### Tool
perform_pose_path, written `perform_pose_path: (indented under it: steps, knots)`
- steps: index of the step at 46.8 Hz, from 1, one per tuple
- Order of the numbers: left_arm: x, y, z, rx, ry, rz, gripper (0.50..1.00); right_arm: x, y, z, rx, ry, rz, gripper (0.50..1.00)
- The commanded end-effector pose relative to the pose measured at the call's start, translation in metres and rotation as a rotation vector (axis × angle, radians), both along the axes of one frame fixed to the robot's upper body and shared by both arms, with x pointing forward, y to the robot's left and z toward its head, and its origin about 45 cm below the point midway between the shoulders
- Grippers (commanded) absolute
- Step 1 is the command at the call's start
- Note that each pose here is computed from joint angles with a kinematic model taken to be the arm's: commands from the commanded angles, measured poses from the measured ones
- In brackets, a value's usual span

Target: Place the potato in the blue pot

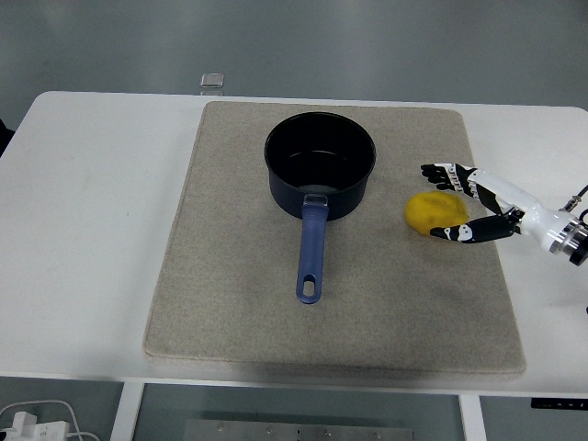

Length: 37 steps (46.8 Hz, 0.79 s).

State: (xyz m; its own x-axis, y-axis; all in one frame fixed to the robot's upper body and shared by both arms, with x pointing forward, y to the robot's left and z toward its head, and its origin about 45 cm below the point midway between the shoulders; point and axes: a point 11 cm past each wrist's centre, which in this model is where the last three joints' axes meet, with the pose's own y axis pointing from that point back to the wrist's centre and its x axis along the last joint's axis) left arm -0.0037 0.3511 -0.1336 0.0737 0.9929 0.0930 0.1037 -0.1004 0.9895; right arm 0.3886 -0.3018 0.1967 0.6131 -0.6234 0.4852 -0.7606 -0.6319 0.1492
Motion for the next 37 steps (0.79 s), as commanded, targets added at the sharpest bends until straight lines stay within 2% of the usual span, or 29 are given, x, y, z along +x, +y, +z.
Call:
perform_pose_path:
  steps: [1, 9, 19, 23, 25, 33, 34, 37]
  knots:
    - [0.000, 0.000, 0.000, 0.000, 0.000, 0.000, 0.996, 0.000, -0.002, -0.002, -0.021, -0.013, -0.007, 0.921]
    - [0.000, 0.000, 0.000, 0.000, 0.000, 0.000, 0.996, -0.002, -0.007, -0.013, -0.062, -0.017, -0.031, 0.919]
    - [0.000, 0.001, 0.000, 0.002, 0.000, -0.001, 0.996, 0.001, -0.011, -0.013, -0.082, -0.043, -0.058, 0.895]
    - [0.000, 0.000, 0.000, 0.001, 0.000, 0.000, 0.996, 0.002, -0.012, -0.012, -0.084, -0.049, -0.062, 0.848]
    - [0.000, 0.000, 0.000, 0.001, 0.000, 0.000, 0.996, 0.001, -0.013, -0.013, -0.086, -0.050, -0.066, 0.801]
    - [0.000, 0.000, 0.000, 0.001, 0.000, 0.000, 0.996, 0.002, -0.019, -0.015, -0.103, -0.062, -0.092, 0.748]
    - [0.000, 0.000, 0.000, 0.001, 0.000, 0.000, 0.996, 0.002, -0.019, -0.015, -0.103, -0.062, -0.092, 0.734]
    - [0.000, 0.000, 0.000, 0.001, 0.000, 0.002, 0.996, 0.001, -0.018, -0.017, -0.101, -0.058, -0.092, 0.648]
